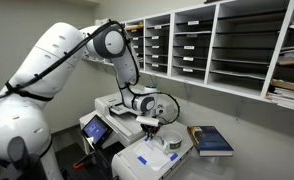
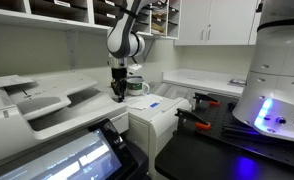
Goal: Put the marker in the mug cup
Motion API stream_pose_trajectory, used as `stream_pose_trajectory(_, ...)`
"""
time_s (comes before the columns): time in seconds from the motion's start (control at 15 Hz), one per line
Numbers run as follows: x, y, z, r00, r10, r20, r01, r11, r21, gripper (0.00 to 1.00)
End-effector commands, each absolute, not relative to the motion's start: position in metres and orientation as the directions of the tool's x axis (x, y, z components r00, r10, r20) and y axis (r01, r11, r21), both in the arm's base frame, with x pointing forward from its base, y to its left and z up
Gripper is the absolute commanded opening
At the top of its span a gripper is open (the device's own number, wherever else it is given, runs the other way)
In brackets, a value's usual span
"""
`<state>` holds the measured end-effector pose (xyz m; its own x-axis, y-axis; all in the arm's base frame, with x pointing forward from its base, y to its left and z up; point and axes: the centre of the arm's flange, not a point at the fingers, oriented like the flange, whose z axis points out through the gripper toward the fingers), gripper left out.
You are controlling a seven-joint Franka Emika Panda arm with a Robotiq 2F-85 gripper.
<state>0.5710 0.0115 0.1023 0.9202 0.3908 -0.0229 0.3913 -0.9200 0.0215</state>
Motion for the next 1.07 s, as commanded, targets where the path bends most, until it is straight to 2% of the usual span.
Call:
stream_pose_trajectory(0.0,0.558,0.002,0.142,0.957,0.289,-0.018,0.289,-0.957,0.013,0.06)
stream_pose_trajectory(0.2,0.553,-0.014,0.178,0.975,0.217,-0.051,0.217,-0.976,-0.009,0.06)
stream_pose_trajectory(0.6,0.543,-0.074,0.212,0.931,0.074,-0.357,0.072,-0.997,-0.019,0.06)
stream_pose_trajectory(1.0,0.547,-0.133,0.222,0.927,-0.110,-0.358,-0.135,-0.990,-0.047,0.06)
